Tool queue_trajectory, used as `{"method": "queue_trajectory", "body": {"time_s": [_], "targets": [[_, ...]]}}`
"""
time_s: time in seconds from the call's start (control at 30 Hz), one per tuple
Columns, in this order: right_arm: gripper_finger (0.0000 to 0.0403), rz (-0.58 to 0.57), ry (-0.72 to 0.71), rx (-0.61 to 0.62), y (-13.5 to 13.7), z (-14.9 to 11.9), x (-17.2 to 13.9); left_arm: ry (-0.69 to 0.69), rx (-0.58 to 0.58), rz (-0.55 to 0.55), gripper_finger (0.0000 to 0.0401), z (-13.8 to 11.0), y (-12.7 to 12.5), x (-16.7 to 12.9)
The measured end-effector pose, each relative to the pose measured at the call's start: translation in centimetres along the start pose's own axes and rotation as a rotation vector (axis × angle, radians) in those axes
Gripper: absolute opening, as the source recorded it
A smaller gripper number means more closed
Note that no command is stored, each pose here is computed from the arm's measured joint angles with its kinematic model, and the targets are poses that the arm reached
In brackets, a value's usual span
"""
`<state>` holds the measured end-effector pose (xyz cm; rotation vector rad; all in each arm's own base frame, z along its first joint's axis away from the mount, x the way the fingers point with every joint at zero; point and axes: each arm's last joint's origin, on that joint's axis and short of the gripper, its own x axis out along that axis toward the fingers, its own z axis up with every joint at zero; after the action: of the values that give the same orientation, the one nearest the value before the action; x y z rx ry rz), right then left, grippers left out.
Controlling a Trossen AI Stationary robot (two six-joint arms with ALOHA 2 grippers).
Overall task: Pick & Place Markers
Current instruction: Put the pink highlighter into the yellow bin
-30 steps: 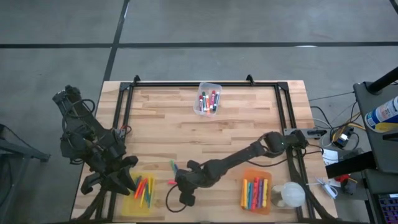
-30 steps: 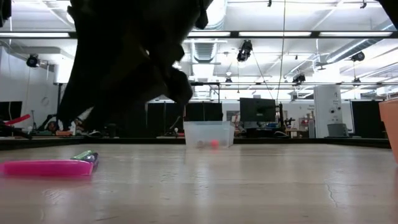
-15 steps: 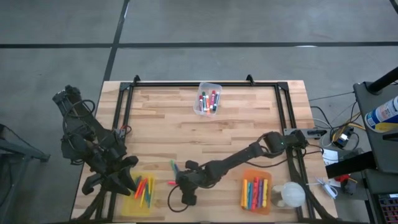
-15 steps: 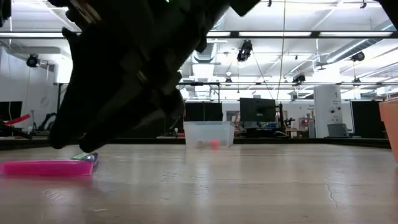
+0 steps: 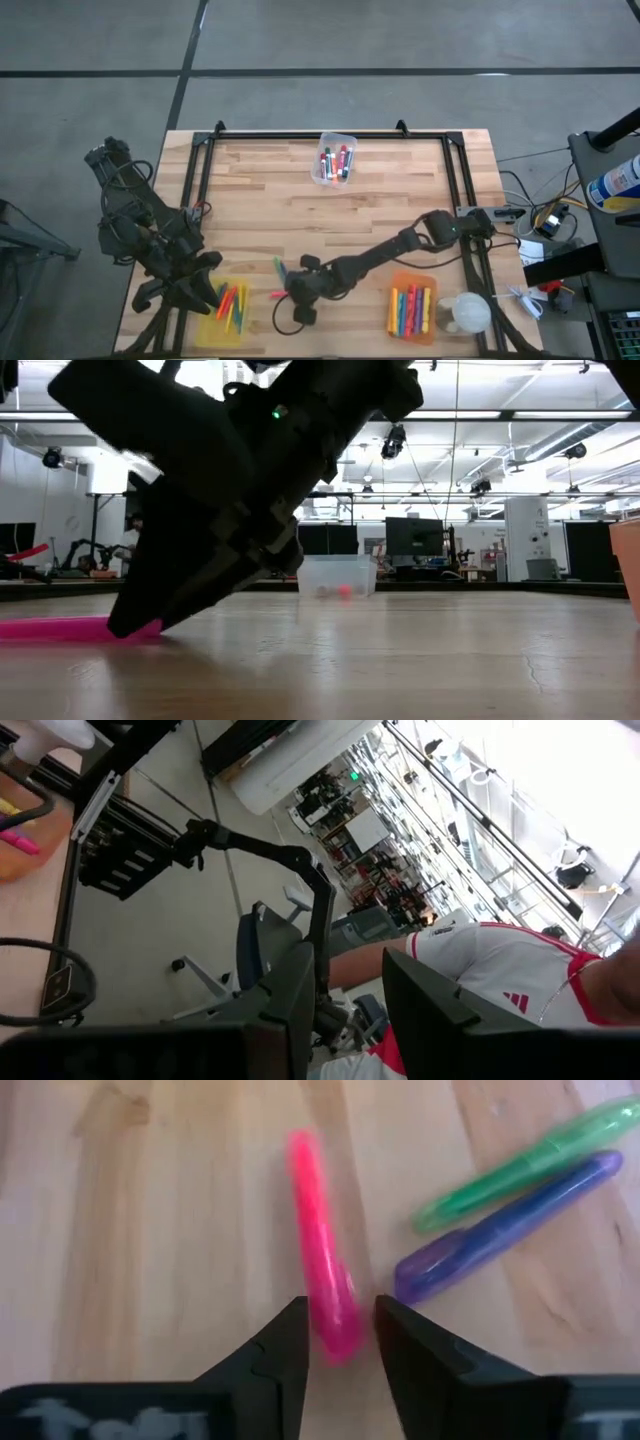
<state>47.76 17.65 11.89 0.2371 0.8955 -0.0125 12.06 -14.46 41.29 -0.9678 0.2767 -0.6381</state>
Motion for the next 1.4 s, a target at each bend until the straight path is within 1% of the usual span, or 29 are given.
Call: {"method": "queue_trajectory", "body": {"time_s": [0.23,0.3,0.4,0.57,0.63,0.77,0.9,0.97,1.07,1.17,1.27,1.33,1.4], "targets": [[0.009,0.003,0.014,0.0,-0.5,-0.2,0.2,-0.001,-0.024,-0.002,0.0114,0.0,0.0,0.0],[0.008,0.01,0.023,-0.023,-0.5,-0.3,0.2,-0.001,-0.035,-0.001,0.0114,0.0,0.0,0.0],[0.006,0.038,0.049,-0.021,-0.7,-0.3,0.2,-0.001,-0.04,-0.001,0.0114,0.0,0.0,0.0],[0.0022,0.08,0.116,0.048,-0.5,-0.2,-0.3,-0.001,-0.044,-0.001,0.0114,0.0,0.0,0.0],[0.0015,0.088,0.128,0.082,-0.3,0.2,-0.6,0.0,-0.048,0.0,0.0114,0.0,0.0,0.0],[0.0006,0.086,0.137,0.087,0.3,1.4,-1.5,0.001,-0.021,0.002,0.0114,0.0,0.0,0.0],[0.0006,0.069,0.154,0.079,0.9,3.1,-3.2,0.002,0.044,0.005,0.0114,0.0,0.1,0.0],[0.0006,0.051,0.182,0.076,0.9,3.5,-4.0,-0.002,0.081,0.007,0.0114,0.0,0.1,0.0],[0.0006,0.027,0.226,0.055,1.1,3.6,-4.7,-0.005,0.082,0.01,0.0114,0.0,0.1,0.0],[0.0008,0.057,0.188,-0.003,1.8,4.2,-5.2,-0.004,0.078,0.01,0.0114,0.0,0.1,0.0],[0.0011,0.111,0.099,-0.048,2.4,4.9,-4.9,0.002,0.078,0.006,0.0114,0.0,0.1,0.0],[0.0023,0.153,0.071,-0.036,2.4,4.7,-4.2,0.006,0.079,0.01,0.0114,0.0,0.1,0.0],[0.0044,0.158,0.064,0.001,2.1,4.3,-3.3,0.012,0.08,0.017,0.0114,-0.1,0.2,0.0]]}}
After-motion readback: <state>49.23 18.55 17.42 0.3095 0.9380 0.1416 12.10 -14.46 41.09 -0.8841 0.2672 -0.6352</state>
